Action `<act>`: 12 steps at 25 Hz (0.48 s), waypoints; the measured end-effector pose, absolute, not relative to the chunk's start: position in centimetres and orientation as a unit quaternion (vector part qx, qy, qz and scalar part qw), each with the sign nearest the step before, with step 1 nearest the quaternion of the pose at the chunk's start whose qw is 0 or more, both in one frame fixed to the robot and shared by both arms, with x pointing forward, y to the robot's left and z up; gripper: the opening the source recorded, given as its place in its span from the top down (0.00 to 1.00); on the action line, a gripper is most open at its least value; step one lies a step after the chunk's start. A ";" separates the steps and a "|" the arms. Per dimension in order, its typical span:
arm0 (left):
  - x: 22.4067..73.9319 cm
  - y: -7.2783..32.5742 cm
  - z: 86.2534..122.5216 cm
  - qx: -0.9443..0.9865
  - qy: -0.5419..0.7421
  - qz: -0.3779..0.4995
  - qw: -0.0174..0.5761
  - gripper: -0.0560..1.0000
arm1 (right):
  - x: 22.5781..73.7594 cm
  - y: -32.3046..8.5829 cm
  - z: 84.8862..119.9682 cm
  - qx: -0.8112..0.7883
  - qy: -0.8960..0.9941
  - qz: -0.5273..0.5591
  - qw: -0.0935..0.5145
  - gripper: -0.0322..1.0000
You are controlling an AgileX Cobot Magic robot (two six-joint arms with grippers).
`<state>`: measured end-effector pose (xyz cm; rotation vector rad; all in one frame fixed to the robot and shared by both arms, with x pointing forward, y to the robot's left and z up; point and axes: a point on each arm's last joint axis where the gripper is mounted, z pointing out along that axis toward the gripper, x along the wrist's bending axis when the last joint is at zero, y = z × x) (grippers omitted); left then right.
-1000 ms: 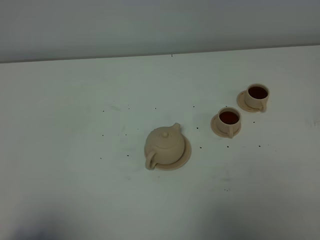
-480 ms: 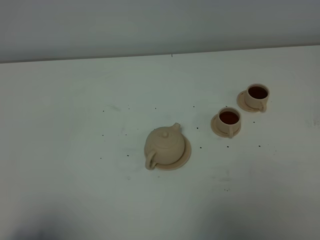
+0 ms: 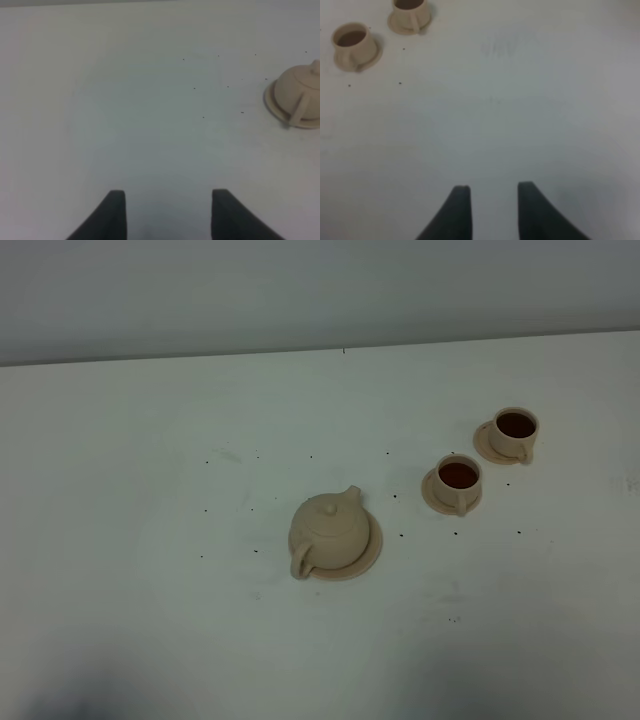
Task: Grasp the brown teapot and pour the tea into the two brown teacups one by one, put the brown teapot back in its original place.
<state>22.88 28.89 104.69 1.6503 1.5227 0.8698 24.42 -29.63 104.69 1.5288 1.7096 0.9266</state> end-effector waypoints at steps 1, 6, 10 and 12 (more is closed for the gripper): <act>22.9 28.9 104.7 0.640 0.590 0.337 0.359 0.56 | 24.4 -29.6 104.7 0.584 0.653 0.354 0.328 0.74; 22.9 28.9 104.7 0.640 0.590 0.337 0.359 0.56 | 24.4 -29.6 104.7 0.584 0.653 0.354 0.328 0.74; 22.9 28.9 104.7 0.640 0.590 0.337 0.359 0.56 | 24.4 -29.6 104.7 0.584 0.653 0.354 0.328 0.74; 22.9 28.9 104.7 0.640 0.590 0.337 0.359 0.56 | 24.4 -29.6 104.7 0.584 0.653 0.354 0.328 0.74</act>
